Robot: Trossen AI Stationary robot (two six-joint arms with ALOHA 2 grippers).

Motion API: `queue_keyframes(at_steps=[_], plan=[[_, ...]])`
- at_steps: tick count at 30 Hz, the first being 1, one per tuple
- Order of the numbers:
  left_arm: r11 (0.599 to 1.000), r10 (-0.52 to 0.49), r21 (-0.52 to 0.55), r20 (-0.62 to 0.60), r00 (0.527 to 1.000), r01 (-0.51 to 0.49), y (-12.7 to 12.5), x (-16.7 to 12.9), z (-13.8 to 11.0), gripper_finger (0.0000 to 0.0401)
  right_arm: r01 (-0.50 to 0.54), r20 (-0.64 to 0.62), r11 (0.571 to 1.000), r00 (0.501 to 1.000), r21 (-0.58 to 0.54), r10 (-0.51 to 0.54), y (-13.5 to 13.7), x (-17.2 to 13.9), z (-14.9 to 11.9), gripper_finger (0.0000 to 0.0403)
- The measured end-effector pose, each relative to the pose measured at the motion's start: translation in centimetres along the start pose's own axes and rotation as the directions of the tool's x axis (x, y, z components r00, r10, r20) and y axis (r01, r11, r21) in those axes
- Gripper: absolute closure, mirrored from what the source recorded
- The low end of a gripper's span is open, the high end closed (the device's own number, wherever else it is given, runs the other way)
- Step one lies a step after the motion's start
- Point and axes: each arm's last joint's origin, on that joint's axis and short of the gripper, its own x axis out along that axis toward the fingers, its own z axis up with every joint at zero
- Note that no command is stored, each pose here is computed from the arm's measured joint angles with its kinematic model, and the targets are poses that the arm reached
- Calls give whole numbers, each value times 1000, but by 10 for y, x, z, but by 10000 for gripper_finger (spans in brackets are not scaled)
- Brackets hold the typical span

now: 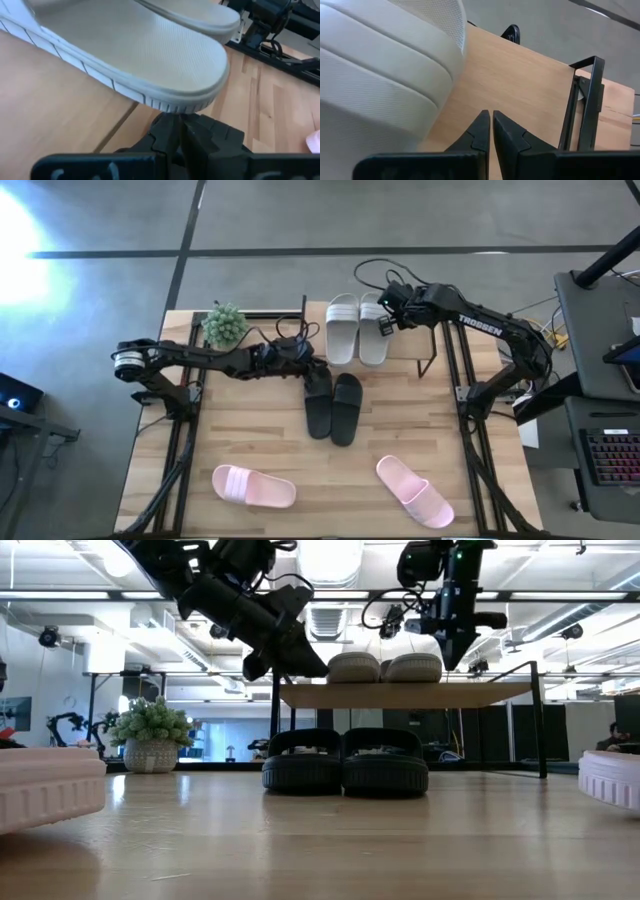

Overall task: Pick and place slides into the shelf
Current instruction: Adjust the gray slipper on the shelf

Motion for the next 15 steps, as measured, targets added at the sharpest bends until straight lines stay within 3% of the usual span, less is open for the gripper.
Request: queue_keyframes(at_steps=[9,15], plan=[[1000,11,-10,55,998,-11,8,1,11,383,10,-16,1000,1000,-14,-10,0,-1,-2,390],[1000,-10,-6,-2,1000,10,8,1,6,383,32,-59,998,998,-63,-36,-1,-5,-11,390]])
